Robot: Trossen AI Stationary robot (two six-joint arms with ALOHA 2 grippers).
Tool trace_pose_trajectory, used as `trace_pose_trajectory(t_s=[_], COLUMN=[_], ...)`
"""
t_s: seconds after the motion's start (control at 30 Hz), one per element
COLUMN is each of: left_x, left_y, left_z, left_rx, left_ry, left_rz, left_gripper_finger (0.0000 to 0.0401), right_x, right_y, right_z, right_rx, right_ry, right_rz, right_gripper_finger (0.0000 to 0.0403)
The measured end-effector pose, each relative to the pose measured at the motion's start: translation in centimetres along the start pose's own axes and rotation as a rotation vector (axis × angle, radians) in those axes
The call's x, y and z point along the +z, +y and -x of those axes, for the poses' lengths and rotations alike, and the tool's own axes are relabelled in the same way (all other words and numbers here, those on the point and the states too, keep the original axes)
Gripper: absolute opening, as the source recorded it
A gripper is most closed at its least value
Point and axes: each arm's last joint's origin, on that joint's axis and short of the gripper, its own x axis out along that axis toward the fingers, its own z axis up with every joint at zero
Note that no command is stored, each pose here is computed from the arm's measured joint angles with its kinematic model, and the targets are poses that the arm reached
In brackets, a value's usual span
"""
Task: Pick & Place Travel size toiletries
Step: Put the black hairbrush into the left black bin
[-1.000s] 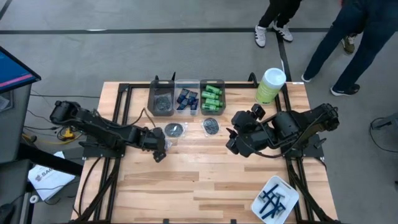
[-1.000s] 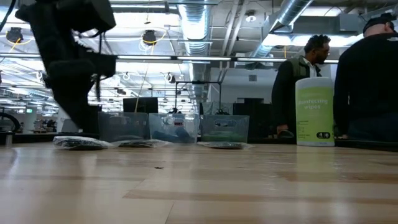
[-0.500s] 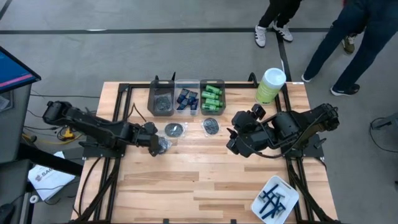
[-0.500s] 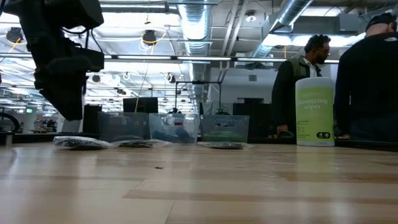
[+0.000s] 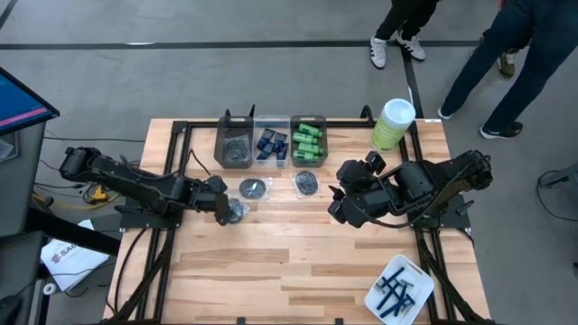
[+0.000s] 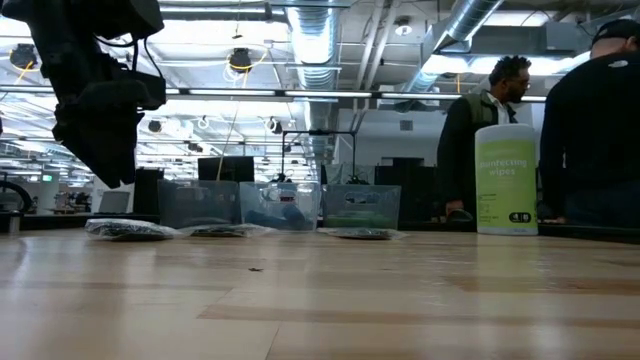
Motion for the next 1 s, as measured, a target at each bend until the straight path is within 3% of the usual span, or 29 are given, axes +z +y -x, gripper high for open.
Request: trace_pose_trajectory(t_s=[0.67,1.0], left_x=[0.0,-2.1], left_y=[-0.1,1.5], left_z=[0.0,-2.3], left_rx=[-0.004,0.042], left_ry=[-0.004,0.072], left_rz=[0.006,0.166], left_gripper_finger=[0.0255,0.0285], right_x=[-0.1,-0.1], right_y=[0.1,0.1], right_z=[0.0,0.0], right_rx=[0.017,0.018], right_ry=[0.017,0.018], right_rz=[0.005,0.009], right_gripper_finger=[0.0230,0.0230])
